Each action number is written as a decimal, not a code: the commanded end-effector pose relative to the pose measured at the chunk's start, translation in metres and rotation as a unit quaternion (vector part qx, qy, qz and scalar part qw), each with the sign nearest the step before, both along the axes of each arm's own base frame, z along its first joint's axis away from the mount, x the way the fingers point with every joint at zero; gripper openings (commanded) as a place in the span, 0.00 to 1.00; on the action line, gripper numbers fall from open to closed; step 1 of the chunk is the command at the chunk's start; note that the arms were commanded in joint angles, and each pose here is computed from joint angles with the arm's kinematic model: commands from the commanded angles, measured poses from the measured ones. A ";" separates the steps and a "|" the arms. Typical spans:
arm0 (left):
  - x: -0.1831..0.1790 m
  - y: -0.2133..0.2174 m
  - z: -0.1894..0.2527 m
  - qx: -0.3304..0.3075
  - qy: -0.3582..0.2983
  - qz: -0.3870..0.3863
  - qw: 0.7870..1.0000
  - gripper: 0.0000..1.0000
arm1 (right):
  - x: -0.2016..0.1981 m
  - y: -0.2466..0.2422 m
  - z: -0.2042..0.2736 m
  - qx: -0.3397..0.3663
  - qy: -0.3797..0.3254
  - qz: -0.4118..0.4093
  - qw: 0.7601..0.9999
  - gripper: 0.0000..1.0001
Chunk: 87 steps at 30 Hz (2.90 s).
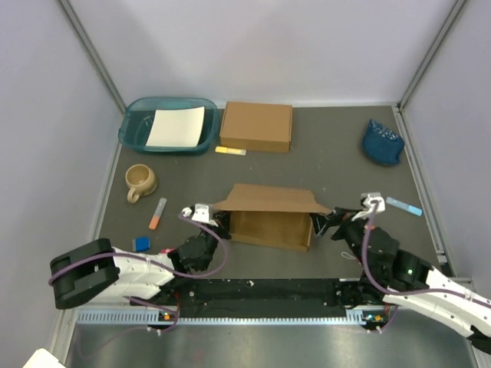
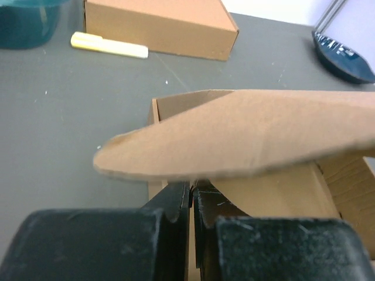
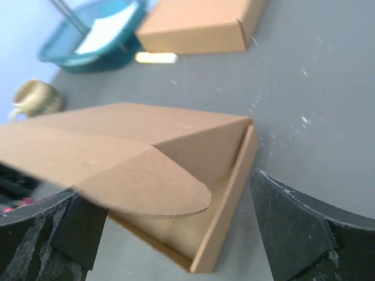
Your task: Fold the paper box
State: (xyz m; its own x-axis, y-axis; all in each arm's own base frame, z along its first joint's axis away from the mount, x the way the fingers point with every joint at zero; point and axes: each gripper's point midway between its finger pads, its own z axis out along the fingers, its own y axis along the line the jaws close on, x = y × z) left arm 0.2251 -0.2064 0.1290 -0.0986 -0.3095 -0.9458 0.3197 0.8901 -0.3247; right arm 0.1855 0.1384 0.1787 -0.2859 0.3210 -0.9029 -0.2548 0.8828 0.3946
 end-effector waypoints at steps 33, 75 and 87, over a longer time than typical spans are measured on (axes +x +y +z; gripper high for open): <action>-0.082 0.000 -0.034 0.091 0.221 -0.167 0.956 0.35 | 0.028 0.146 -0.053 -0.076 0.094 0.170 0.978 0.51; 0.052 -0.006 0.012 0.038 0.222 -0.030 0.974 0.45 | 0.027 0.032 0.029 -0.027 0.111 -0.011 0.993 0.99; 0.026 -0.015 -0.022 0.025 0.277 -0.076 0.957 0.45 | -0.026 0.038 -0.044 0.022 0.282 0.020 0.959 0.99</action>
State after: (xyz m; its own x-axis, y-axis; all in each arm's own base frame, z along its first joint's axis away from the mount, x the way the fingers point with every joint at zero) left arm 0.2628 -0.2177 0.1156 -0.6004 -0.1968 -0.7751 0.2203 0.8910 -0.3969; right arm 0.1768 0.1756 0.1529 -0.6681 0.2811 -0.6889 -0.0927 0.8872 0.4519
